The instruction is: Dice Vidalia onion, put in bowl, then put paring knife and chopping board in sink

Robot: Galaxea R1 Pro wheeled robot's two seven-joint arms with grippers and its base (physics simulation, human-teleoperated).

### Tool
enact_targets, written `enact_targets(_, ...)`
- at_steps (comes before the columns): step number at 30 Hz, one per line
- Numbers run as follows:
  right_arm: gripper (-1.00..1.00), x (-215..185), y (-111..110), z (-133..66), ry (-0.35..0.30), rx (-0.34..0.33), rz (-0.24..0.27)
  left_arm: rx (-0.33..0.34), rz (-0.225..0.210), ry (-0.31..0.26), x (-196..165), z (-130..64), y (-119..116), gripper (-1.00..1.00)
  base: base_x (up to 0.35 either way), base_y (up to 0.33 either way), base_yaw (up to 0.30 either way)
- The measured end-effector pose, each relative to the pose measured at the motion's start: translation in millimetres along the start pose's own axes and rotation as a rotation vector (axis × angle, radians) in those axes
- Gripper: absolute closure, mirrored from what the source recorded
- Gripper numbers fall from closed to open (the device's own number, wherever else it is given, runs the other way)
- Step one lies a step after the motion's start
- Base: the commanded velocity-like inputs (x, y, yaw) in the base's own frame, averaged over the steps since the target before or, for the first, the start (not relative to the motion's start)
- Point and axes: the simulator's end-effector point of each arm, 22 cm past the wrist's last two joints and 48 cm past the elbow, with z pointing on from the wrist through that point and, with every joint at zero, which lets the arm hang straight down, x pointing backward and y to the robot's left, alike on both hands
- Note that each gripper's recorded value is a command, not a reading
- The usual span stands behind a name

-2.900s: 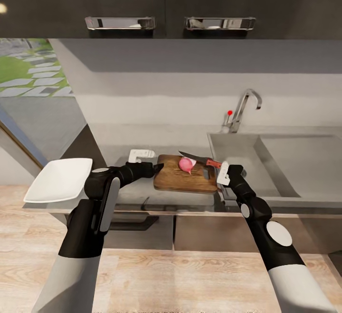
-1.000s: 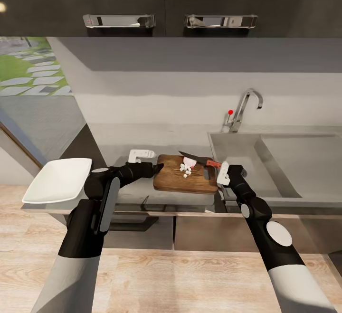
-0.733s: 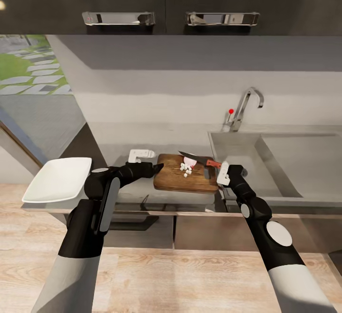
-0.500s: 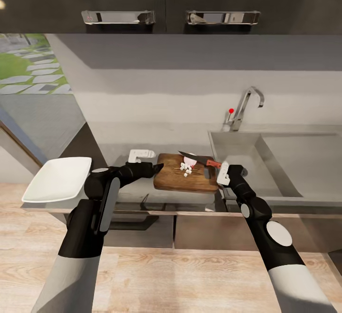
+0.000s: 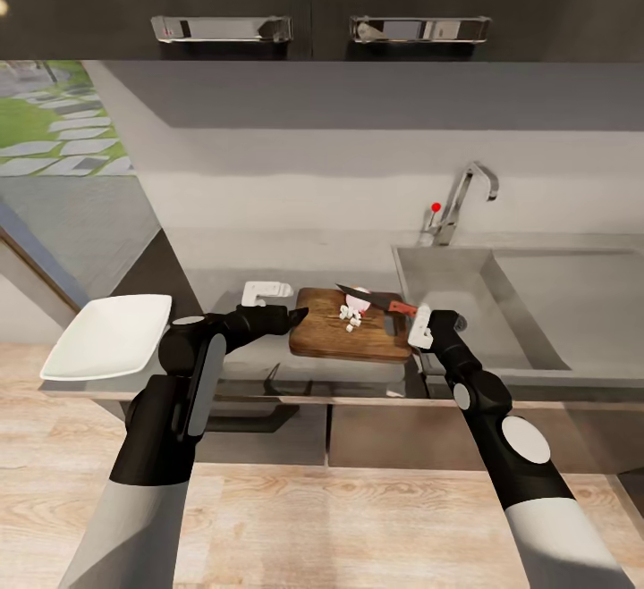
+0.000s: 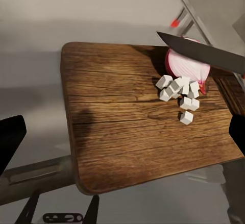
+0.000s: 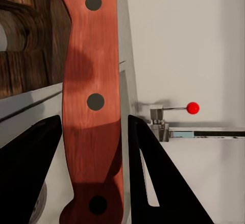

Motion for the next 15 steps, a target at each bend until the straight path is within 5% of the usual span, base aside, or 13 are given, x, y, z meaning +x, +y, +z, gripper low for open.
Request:
enact_targets(5, 1.00, 0.0, -0.3, 0.1, 0.000, 0.001, 0.000, 0.000, 0.000, 0.000, 0.0, 0.1, -0.1, -1.00, 0.000, 0.000, -0.174)
enact_targets(15, 1.00, -0.1, -0.4, 0.1, 0.000, 0.001, 0.000, 0.000, 0.000, 0.000, 0.0, 0.0, 0.0, -1.00, 0.000, 0.000, -0.015)
